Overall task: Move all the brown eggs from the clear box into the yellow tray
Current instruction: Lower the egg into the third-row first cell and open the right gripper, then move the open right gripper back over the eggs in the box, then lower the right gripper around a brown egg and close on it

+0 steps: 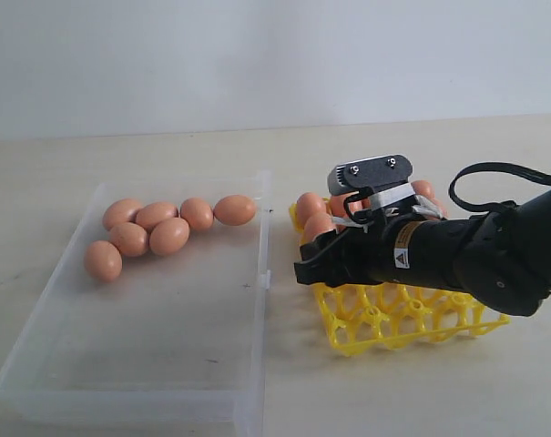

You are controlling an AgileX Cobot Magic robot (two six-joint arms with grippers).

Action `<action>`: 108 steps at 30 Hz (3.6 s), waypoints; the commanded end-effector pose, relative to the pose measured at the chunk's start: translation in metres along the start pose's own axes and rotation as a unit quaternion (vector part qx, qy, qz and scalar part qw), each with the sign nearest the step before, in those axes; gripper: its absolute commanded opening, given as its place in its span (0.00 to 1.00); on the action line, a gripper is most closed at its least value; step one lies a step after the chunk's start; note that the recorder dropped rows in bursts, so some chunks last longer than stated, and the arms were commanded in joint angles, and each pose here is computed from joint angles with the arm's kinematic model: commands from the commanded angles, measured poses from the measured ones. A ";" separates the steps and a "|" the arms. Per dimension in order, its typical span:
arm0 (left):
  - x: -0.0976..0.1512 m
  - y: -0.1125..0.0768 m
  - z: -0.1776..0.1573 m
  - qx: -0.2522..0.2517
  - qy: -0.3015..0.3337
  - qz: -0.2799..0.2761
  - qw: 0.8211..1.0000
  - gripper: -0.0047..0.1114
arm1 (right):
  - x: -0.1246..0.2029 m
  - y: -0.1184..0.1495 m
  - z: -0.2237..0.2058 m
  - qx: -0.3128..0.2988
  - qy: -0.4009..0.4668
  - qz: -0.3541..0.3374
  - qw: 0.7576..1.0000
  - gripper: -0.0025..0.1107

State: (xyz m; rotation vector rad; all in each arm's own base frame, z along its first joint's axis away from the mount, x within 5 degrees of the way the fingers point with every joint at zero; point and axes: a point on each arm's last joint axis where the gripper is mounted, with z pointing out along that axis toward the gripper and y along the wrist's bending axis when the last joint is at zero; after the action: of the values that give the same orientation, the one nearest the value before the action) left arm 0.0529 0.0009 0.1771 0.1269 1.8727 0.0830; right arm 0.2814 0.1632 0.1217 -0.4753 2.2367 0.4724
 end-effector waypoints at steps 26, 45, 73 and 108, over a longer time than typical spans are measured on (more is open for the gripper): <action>-0.002 0.000 -0.001 0.002 -0.008 -0.003 1.000 0.04 | -0.025 0.006 -0.017 -0.009 -0.063 0.044 0.997 0.54; -0.002 0.000 -0.001 0.002 -0.008 -0.002 1.000 0.04 | -0.117 0.068 -0.050 -0.020 -0.086 -0.011 0.996 0.37; -0.002 0.000 -0.001 0.002 -0.008 -0.002 1.000 0.04 | -0.140 0.180 0.094 -0.137 0.272 -0.118 0.945 0.22; -0.002 0.000 -0.001 0.002 -0.008 -0.002 1.000 0.04 | -0.113 0.180 0.163 -0.132 0.211 0.001 0.969 0.45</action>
State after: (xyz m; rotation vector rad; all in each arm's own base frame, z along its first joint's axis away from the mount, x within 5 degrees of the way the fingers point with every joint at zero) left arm 0.0529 0.0009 0.1771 0.1269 1.8727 0.0830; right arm 0.3646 0.4140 0.1333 -0.7860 2.6316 0.7270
